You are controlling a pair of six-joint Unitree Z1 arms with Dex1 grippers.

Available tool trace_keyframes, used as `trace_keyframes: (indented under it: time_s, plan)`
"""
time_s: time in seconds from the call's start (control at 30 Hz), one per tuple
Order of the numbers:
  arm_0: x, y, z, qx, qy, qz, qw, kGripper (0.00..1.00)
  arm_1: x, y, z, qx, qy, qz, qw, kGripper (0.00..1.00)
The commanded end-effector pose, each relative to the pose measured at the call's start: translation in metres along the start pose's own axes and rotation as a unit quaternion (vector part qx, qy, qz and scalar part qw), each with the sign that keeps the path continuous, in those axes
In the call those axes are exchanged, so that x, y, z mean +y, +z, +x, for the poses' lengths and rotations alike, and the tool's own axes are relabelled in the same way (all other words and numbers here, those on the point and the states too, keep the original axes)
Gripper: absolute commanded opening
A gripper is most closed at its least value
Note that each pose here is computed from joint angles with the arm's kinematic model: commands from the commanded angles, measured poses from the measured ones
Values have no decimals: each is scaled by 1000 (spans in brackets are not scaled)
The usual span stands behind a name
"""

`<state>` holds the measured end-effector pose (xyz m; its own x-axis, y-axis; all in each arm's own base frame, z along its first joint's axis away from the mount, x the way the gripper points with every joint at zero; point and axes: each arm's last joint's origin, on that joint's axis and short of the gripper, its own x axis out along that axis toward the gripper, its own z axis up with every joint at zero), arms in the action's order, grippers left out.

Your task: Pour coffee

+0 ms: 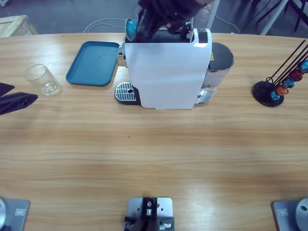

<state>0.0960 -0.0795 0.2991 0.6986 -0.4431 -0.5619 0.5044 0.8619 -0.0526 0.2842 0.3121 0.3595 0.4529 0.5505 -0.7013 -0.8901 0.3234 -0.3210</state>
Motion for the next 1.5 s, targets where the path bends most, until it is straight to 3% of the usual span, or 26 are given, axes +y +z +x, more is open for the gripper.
trace_keyframes:
  time_s: [0.03,0.7,0.73,0.77,0.8,0.83,1.07,1.23,1.37,1.5]
  plan:
    - [2,-11,0,3,6,8,1000,830,-4,-9,27,45,-13,-1,999,0]
    - [2,-12,-1,0,6,9,1000,830,-3,-10,38,66,1,-1,998,0]
    - [2,-12,-1,0,6,9,1000,830,-4,-9,38,70,5,-1,998,163]
    - [2,-12,-1,0,6,9,1000,830,-4,-8,38,75,12,0,997,512]
    - [2,-12,-1,0,6,9,1000,830,-4,-7,38,79,21,1,997,799]
    - [2,-12,-1,1,6,9,1000,844,-4,-6,39,81,29,1,996,984]
    - [2,-11,0,1,5,10,1000,895,-7,2,25,72,26,1,997,1000]
    - [1,-11,2,5,4,10,1000,895,-18,23,-32,20,-21,3,1000,1000]
    - [1,-11,2,6,2,10,1000,895,-20,36,-103,-26,-82,1,996,1000]
    - [1,-10,3,7,1,12,1000,895,-14,37,-103,-19,-88,1,996,997]
